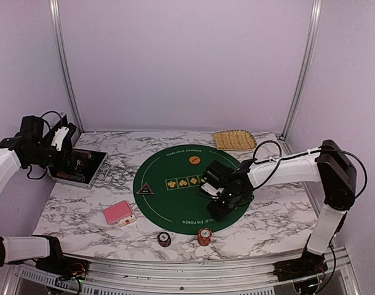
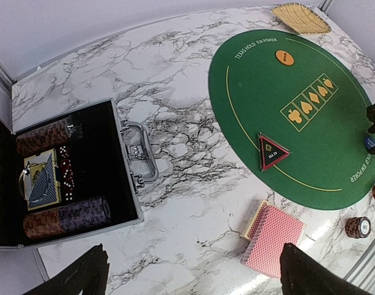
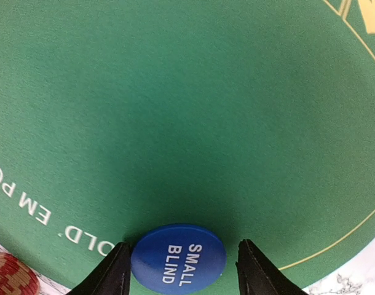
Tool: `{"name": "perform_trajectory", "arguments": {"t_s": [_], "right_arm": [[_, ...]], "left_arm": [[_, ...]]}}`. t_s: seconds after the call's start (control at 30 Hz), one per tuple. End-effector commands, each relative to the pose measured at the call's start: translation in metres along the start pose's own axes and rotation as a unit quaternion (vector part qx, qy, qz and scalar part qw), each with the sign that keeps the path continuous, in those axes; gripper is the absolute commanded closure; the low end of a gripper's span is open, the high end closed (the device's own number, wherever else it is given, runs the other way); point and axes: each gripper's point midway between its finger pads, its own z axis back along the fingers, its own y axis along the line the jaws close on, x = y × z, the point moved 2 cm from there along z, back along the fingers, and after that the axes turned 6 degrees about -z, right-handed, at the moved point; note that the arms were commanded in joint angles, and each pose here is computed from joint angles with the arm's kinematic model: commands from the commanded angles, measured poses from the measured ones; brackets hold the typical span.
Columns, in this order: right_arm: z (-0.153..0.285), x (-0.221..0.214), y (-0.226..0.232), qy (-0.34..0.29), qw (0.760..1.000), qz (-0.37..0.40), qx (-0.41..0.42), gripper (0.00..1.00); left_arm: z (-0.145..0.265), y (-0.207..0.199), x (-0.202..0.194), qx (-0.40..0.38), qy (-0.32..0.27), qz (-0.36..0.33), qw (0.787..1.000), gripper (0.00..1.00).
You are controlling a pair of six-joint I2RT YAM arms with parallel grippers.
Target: Distribute texas hold em gaming equipment
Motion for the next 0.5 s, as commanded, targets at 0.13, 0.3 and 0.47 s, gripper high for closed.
{"name": "perform_trajectory", "arguments": {"t_s": [0.13,0.3,0.47], "right_arm": [[0.011,-0.012,-0.027,-0.007,0.999,-0.036,-0.021,0.42],[0.013,-0.014,-0.033,-0.008,0.999,-0.045,-0.028,0.42],[0.022,-0.004,-0.033,-0.018,0.998,-0.052,-0.027,0.41]], "left_arm": [[0.003,-0.009,-0.001,-0.028,0.002,-0.010,1.000,0.01],[-0.002,-0.013,-0.009,-0.047,0.020,-0.016,0.999,0.01],[-0.010,-0.025,-0.023,-0.079,0.048,-0.029,0.995,0.01]]}}
